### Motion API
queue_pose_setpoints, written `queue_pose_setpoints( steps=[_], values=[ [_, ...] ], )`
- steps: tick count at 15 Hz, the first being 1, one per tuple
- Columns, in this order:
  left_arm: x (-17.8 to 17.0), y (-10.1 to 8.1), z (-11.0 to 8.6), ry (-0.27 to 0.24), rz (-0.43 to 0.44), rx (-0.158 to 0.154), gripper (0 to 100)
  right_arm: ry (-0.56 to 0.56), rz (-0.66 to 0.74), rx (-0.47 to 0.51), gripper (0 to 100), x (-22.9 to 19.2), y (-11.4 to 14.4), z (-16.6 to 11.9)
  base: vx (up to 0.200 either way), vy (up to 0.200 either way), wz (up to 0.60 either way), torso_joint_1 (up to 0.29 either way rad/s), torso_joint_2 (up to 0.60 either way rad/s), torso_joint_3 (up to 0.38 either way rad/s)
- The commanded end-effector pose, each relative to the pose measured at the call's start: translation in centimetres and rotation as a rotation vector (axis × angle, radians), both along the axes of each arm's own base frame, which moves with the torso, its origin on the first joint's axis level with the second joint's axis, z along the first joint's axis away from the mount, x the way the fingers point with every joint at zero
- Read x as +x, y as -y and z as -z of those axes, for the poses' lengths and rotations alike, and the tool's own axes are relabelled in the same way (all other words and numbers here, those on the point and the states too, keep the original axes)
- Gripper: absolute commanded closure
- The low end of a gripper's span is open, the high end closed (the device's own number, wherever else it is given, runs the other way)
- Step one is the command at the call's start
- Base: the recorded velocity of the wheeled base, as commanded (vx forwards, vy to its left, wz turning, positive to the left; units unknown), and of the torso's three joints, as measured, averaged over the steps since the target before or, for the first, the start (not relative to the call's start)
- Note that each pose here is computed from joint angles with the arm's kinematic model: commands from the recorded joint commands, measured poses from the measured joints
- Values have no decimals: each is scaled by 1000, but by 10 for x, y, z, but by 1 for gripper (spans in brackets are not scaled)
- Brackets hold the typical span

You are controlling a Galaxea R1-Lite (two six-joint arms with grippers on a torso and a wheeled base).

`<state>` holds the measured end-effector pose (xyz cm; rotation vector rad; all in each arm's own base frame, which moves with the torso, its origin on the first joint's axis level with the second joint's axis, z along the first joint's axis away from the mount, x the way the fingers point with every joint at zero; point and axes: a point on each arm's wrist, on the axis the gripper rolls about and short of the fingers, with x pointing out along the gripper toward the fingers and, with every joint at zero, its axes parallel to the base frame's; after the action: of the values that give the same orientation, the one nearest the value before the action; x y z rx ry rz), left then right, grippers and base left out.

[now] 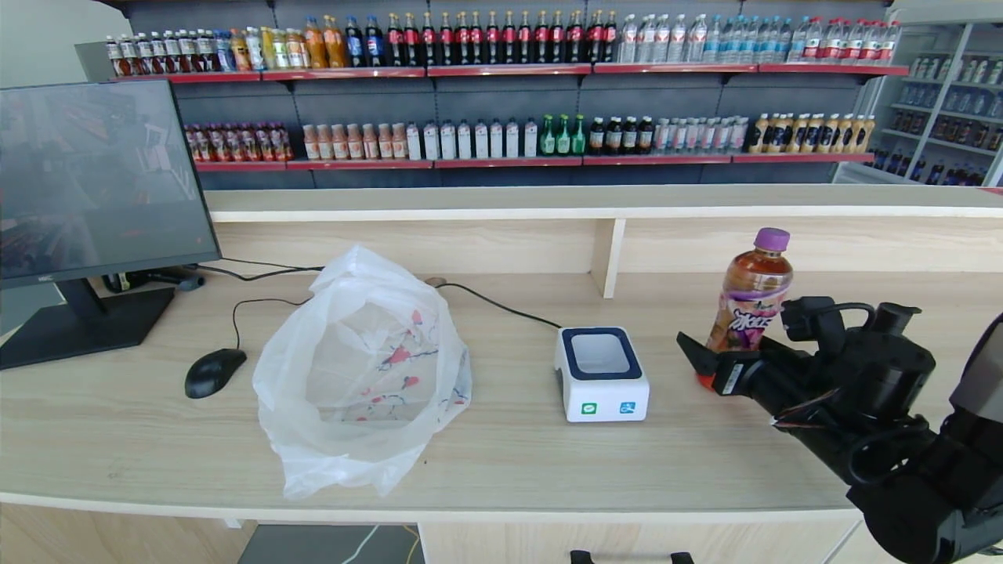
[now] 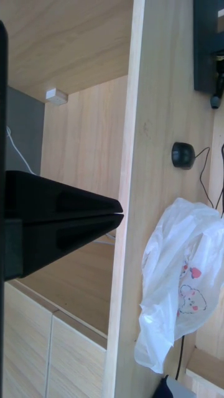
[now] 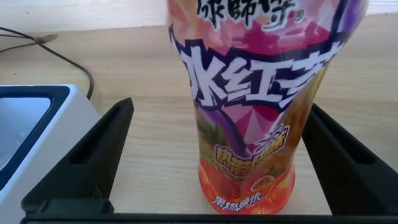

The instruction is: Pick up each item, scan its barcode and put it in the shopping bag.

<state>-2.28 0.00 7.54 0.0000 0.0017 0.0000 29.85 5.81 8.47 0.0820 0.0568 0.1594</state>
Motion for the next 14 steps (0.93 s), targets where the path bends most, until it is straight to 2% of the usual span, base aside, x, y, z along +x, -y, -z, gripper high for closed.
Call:
queue_pose_setpoints(
  steps=[1,14],
  values=[
    [0,0,0,0,0,0,100,-1,-15,0,0,6,-1,3,0,0,0,0,0,0],
    [0,0,0,0,0,0,100,35,-90,-4,0,34,-5,11,0,0,0,0,0,0]
  ],
)
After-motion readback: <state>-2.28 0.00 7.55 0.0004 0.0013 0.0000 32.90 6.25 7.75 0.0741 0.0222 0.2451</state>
